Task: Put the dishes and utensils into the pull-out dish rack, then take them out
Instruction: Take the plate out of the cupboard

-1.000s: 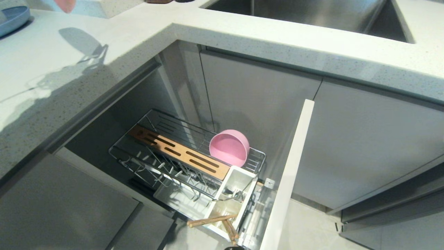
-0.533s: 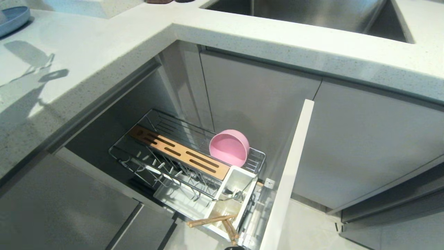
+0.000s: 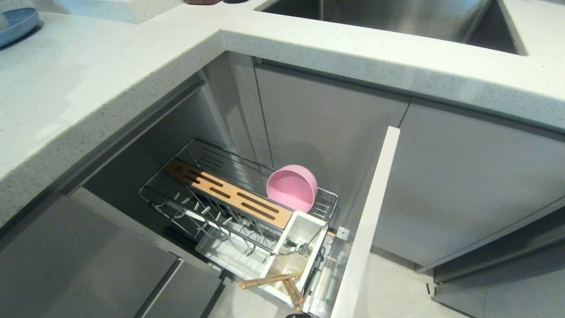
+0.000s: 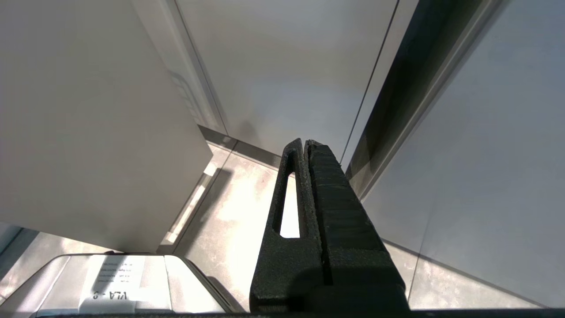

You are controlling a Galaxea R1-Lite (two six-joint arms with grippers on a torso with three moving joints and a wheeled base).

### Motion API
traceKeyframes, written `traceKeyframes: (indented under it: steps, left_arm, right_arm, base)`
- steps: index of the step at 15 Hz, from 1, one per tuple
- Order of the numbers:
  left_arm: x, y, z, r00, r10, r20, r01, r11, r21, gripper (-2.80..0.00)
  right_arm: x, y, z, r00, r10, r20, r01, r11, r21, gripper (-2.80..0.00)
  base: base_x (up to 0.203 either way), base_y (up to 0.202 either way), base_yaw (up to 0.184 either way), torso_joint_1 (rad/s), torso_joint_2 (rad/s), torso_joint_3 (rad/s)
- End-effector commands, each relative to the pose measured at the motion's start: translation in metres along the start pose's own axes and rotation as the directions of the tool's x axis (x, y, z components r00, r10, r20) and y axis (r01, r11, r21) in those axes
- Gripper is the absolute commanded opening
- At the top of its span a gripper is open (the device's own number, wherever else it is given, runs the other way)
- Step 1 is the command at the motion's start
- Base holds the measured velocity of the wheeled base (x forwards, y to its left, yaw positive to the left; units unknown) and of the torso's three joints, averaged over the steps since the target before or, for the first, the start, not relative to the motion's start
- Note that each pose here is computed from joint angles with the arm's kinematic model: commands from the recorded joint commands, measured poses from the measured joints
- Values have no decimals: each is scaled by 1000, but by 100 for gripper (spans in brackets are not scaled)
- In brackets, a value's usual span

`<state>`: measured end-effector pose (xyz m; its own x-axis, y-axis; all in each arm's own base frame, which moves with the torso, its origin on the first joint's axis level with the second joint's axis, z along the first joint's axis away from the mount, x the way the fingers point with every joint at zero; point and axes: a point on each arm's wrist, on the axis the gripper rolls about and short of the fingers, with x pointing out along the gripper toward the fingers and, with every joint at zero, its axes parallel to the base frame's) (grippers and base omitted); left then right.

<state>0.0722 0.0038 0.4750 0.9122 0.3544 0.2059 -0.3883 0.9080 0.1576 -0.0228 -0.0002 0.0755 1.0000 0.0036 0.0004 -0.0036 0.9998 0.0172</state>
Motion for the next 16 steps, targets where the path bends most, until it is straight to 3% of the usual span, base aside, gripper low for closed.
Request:
traceKeyframes:
  steps: [1, 3, 5, 7, 10, 12, 16]
  left_arm:
    - [-29, 15, -5, 999, 15, -37, -12, 997, 73, -280]
    - [-42, 18, -15, 993, -15, -120, 36, 984, 177, -280]
    - [-46, 18, -25, 978, 2, -208, 44, 976, 214, -280]
    - [-51, 16, -38, 941, -37, -336, 129, 958, 255, -280]
    - [-63, 15, -56, 853, -35, -521, 233, 918, 320, -280]
    - [-62, 15, -59, 830, -37, -556, 254, 913, 320, -280]
    - [-45, 12, -61, 824, -34, -566, 259, 911, 322, -280]
  right_arm:
    - [0, 0, 0, 1000, 1, -2, -1, 1000, 1, -280]
    - [0, 0, 0, 1000, 1, -1, -1, 1000, 1, -280]
    - [0, 0, 0, 1000, 1, -2, -1, 1000, 0, -280]
    - [0, 0, 0, 1000, 1, -2, -1, 1000, 0, -280]
    - [0, 0, 0, 1000, 1, -2, -1, 1000, 0, -280]
    - [0, 0, 0, 1000, 0, -2, 0, 1000, 0, -280]
    - [0, 0, 0, 1000, 1, -1, -1, 1000, 0, -280]
  base:
    - [0, 0, 0, 0, 0, 0]
    - [0, 0, 0, 0, 0, 0]
    - [0, 0, 0, 0, 0, 0]
    - [0, 0, 0, 0, 0, 0]
    - [0, 0, 0, 0, 0, 0]
    - [0, 0, 0, 0, 0, 0]
    - [0, 0, 0, 0, 0, 0]
